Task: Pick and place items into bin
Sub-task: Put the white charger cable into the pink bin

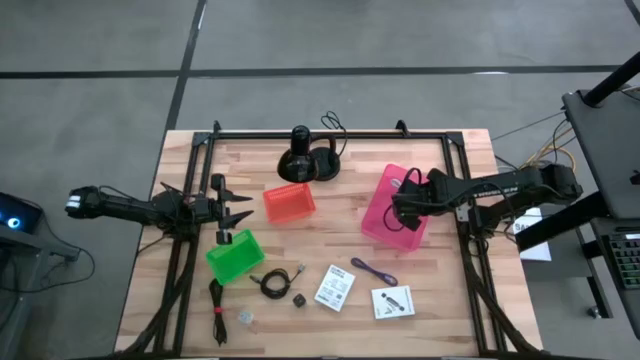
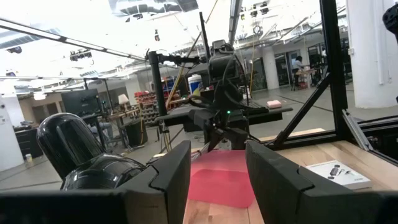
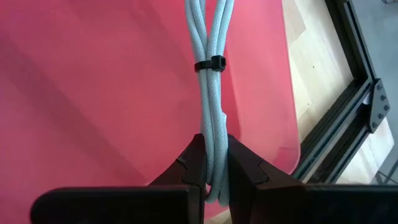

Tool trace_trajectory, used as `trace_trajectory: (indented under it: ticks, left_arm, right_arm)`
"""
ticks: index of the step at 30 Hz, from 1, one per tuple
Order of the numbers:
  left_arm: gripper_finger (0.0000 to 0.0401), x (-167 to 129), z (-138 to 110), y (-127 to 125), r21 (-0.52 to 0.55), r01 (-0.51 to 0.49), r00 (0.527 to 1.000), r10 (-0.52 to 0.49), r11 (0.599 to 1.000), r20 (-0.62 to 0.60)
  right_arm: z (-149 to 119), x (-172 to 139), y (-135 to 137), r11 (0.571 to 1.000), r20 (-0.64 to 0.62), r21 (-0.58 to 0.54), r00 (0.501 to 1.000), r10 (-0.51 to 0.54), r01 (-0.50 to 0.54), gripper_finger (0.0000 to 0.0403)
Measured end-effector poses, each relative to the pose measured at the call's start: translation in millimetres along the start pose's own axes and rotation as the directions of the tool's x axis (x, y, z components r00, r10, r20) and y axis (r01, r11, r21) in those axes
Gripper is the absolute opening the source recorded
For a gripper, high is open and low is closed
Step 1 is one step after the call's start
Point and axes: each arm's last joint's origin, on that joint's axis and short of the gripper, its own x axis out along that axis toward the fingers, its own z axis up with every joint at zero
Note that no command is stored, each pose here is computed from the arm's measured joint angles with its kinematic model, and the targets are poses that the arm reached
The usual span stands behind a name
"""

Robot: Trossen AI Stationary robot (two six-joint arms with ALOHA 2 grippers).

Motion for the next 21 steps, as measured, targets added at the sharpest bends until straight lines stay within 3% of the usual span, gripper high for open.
trace_trajectory:
  ticks: [12,21]
  left_arm:
    - [0.014,0.0,0.1,0.0,0.0,0.0,1.0,0.0,1.0,0.0]
    - [0.014,0.0,0.0,0.0,0.0,0.001,1.0,-0.001,1.0,0.0]
  right_arm:
    - [10.5,15.2,-9.7,0.998,-0.019,-0.026,0.998,0.059,-0.059,0.0024]
    - [12.3,23.6,-19.1,0.998,-0.056,0.017,0.997,0.056,-0.055,0.0024]
